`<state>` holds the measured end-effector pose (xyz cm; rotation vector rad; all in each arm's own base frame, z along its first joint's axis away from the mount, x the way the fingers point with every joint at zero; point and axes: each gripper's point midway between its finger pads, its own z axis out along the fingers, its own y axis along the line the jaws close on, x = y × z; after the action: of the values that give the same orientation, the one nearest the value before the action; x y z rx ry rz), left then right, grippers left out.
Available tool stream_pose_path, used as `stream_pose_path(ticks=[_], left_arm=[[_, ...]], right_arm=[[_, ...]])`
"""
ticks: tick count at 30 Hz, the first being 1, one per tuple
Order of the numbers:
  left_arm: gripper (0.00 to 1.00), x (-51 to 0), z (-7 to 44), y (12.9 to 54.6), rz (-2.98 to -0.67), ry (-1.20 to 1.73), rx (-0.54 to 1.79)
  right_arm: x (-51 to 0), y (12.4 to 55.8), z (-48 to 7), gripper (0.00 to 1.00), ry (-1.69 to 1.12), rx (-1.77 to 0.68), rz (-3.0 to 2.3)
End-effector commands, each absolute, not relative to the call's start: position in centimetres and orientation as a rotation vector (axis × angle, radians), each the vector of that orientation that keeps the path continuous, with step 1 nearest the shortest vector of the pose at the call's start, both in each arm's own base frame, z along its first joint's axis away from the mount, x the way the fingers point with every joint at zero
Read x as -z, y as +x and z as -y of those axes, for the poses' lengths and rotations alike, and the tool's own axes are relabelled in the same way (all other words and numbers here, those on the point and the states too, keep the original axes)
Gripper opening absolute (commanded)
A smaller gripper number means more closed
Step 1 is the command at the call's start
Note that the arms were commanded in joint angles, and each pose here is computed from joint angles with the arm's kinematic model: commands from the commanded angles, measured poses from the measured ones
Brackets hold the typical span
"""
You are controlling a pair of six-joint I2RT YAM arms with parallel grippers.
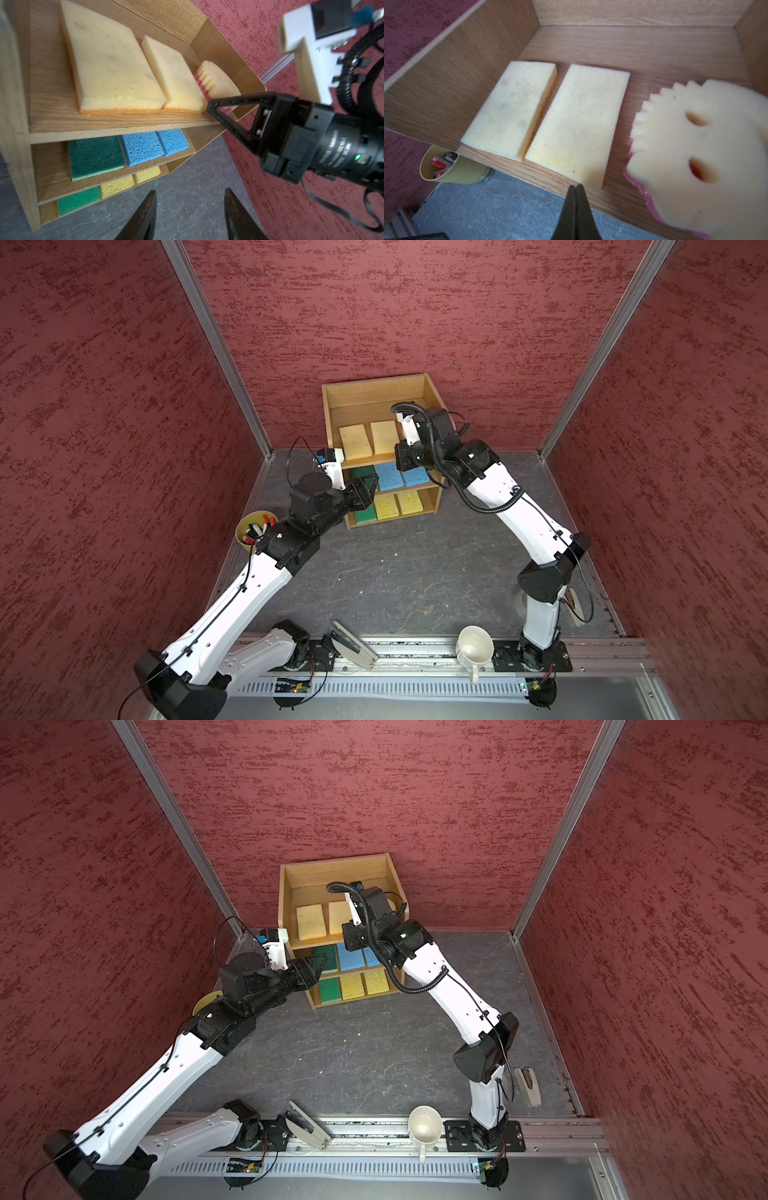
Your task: Place and organize the cleaning sponges onto the shelf
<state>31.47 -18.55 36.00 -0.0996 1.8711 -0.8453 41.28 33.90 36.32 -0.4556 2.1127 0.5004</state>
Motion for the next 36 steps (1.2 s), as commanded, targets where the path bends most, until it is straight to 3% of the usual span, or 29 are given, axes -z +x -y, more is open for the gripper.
stream_pose_path(ticks=[1, 14, 30, 36], left_arm=[[0.43, -38.2, 18.1, 31.8, -1.816, -0.093, 0.812], [0.31, -39.0, 17.8, 34.8, -1.847, -0.117, 0.656], [0.31, -39.4, 18.1, 34.6, -1.837, -0.122, 0.675], [0.35, -39.6, 18.4, 34.4, -1.832, -0.109, 0.683]], right_arm=[[-38.9, 40.5, -33.2, 0.02, -0.422, -0.539, -2.052], [-38.6, 41.9, -32.3, 0.02, -0.375, -0.526, -2.053], [-39.8, 41.1, -31.7, 0.02, -0.370, -0.580, -2.027], [-39.8, 42.1, -31.0, 0.15, -0.353, -0.497, -2.021]])
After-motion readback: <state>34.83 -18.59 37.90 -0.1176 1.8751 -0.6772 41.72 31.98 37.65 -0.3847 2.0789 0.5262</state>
